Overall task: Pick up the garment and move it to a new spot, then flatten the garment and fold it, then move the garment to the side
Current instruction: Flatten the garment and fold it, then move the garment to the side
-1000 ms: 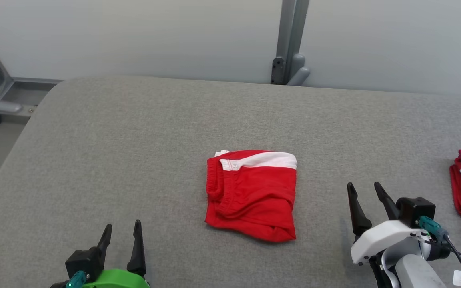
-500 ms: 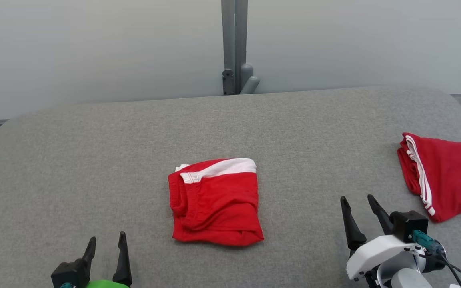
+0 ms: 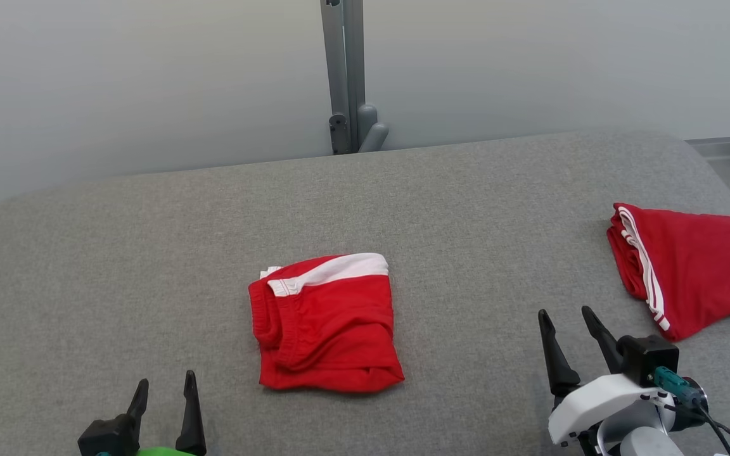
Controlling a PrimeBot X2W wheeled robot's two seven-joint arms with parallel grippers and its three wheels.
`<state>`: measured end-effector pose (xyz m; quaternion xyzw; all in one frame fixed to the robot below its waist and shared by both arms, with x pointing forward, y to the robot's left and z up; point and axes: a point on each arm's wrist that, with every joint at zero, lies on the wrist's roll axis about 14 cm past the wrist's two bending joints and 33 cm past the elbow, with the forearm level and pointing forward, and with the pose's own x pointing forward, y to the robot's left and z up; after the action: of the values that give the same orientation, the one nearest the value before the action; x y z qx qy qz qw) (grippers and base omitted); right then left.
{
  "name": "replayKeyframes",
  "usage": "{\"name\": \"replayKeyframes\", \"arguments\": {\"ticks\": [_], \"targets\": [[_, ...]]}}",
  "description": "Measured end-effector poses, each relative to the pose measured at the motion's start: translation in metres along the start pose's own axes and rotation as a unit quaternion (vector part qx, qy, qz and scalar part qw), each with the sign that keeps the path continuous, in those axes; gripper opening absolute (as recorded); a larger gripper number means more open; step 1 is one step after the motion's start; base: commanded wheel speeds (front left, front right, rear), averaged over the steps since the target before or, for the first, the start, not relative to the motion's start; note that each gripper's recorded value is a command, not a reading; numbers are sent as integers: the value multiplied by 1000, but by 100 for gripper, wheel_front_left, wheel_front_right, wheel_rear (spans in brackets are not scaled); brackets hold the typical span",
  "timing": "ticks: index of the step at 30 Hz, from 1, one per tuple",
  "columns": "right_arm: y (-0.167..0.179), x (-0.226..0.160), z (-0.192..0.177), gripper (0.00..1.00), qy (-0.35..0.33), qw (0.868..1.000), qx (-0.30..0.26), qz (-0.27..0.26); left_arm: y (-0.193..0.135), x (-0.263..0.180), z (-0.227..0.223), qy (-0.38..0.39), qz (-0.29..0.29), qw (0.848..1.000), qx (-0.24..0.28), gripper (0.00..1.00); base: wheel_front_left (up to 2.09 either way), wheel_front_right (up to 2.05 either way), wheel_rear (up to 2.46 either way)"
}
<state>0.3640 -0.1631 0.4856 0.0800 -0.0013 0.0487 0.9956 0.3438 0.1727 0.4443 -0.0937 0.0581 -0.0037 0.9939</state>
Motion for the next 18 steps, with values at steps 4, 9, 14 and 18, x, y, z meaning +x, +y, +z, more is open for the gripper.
{"name": "replayKeyframes", "arguments": {"ticks": [4,9,14,18], "targets": [[3,2,-2,100,3,1000,0,4,0,-1,-2,3,0,1000,0,100,0,0,0],[17,7,-10,100,16,1000,-1,27,-1,-3,-4,6,-3,1000,2,100,0,0,0],[40,24,-14,100,23,998,5,62,0,-5,-4,5,-1,1000,3,100,0,0,0],[65,37,-22,100,37,995,20,96,3,-9,-5,7,2,1000,3,100,0,0,0]]}}
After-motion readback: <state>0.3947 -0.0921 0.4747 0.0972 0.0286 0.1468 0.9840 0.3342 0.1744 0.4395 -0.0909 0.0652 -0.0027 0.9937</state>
